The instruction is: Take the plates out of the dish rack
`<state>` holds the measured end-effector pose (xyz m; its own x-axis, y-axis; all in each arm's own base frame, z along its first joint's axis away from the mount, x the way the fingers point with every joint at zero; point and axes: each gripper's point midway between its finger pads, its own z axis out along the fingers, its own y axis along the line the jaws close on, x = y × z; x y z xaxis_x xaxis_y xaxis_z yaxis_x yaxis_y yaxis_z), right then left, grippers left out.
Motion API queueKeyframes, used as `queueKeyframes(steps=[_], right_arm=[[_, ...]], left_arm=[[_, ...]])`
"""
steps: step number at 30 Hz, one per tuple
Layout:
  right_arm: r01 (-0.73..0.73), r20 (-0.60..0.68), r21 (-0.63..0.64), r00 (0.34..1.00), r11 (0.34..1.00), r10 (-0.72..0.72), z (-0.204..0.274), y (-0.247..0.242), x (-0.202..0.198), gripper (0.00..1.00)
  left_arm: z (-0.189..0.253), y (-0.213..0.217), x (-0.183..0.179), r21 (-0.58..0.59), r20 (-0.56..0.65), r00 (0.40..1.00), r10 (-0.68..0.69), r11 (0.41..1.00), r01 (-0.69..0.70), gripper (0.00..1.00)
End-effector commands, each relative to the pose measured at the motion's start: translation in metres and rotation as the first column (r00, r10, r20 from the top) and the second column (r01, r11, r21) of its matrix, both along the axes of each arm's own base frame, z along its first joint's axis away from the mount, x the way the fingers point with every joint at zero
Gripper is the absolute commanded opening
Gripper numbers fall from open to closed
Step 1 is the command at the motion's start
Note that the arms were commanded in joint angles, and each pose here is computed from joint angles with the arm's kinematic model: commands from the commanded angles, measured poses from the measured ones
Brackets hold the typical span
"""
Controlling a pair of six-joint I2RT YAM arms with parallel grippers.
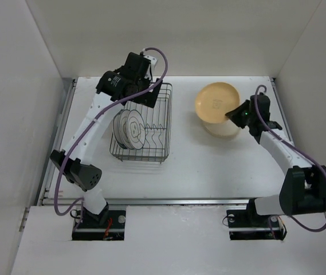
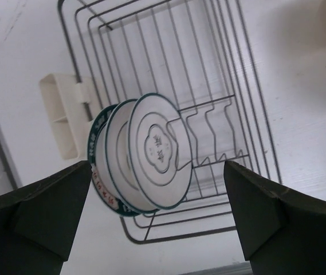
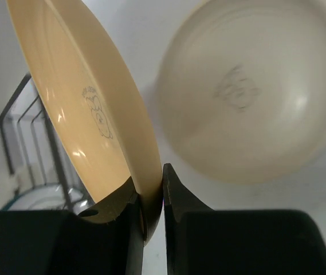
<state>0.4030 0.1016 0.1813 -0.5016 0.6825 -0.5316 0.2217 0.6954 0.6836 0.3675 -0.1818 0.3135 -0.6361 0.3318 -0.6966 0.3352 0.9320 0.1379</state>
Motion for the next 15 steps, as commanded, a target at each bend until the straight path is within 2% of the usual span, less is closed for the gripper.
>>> queueKeyframes(steps=[1,8,11,14,15], right_arm=[[0.253,-0.066,-0.011,0.965,0.967,-0.254,-0.005,-0.056,0.000,0.00],[0.319,-0.179,-0.099,0.926,0.942,-0.333,-0.052,-0.081,0.007,0.00],[0.292,-0.210,-0.146,0.924,0.945,-0.318,-0.068,-0.086,0.012,0.11],[0.298,-0.242,-0.193,0.909,0.935,-0.340,-0.078,-0.092,0.014,0.47],[0.288,-0.230,-0.220,0.913,0.932,-0.336,-0.074,-0.095,0.016,0.68]], left_arm=[[0.015,0.047,-0.009,0.071,0.053,0.993,0.109,0.991,-0.113,1.00],[-0.019,0.061,-0.018,0.152,-0.059,0.992,0.112,0.983,-0.102,1.00],[-0.031,0.060,-0.017,0.177,-0.097,0.989,0.113,0.980,-0.095,1.00],[-0.032,0.057,-0.018,0.164,-0.106,0.989,0.101,0.983,-0.083,1.00],[-0.033,0.055,-0.019,0.157,-0.111,0.989,0.094,0.985,-0.076,1.00]])
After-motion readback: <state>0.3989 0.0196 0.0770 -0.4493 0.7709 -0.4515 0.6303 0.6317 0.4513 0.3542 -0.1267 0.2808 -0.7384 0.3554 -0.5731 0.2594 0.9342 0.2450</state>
